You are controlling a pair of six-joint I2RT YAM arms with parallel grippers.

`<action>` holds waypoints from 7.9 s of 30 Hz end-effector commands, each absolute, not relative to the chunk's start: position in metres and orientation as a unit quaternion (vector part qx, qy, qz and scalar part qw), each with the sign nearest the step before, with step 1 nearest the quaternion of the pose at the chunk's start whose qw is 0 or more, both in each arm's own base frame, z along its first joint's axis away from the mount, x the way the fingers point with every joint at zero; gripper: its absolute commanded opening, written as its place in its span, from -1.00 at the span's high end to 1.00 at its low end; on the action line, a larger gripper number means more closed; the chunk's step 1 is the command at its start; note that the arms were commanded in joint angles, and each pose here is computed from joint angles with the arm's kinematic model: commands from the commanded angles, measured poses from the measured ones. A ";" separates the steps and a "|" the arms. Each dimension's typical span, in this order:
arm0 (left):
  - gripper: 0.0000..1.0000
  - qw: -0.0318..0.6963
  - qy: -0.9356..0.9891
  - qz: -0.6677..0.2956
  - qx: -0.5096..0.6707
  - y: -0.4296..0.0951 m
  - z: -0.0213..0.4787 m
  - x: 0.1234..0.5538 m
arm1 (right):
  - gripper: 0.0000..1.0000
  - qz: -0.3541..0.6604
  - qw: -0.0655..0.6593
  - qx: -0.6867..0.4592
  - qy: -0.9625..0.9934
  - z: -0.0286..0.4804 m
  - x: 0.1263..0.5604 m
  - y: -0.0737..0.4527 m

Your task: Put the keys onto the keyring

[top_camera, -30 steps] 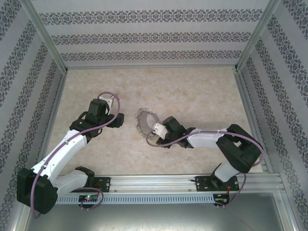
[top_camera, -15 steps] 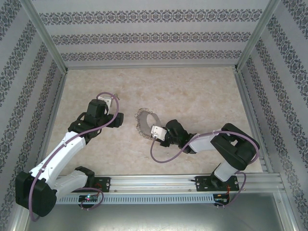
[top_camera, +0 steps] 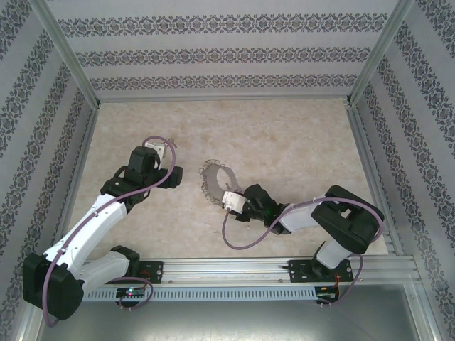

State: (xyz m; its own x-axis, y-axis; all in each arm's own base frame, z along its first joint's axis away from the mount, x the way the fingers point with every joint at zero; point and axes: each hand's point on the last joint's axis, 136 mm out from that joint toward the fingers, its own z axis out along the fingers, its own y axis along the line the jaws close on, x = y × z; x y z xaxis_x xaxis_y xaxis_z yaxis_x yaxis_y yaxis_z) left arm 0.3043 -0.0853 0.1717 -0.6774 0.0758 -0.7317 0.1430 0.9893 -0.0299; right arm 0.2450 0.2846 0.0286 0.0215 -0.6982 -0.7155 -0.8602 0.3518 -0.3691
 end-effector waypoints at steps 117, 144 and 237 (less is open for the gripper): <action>0.40 0.561 0.664 -0.067 0.489 -0.280 0.111 0.337 | 1.00 0.394 0.427 -0.216 0.785 0.150 0.285 0.273; 1.00 0.551 0.683 -0.169 0.448 -0.291 0.204 0.318 | 0.40 0.371 0.494 -0.400 0.677 0.199 0.229 0.247; 1.00 0.604 0.587 -0.201 0.500 -0.308 0.267 0.274 | 0.25 0.428 0.577 -0.371 0.589 0.283 0.231 0.276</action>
State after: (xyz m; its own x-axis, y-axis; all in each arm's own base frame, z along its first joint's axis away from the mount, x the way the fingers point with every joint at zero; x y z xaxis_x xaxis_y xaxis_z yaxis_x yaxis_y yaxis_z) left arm 0.2800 -0.2980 0.2327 0.1282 0.4121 -0.9021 0.8425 0.4346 0.3183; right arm 0.2344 0.2697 0.2677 -0.0937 0.0397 -0.9948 -0.9145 0.3917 0.1018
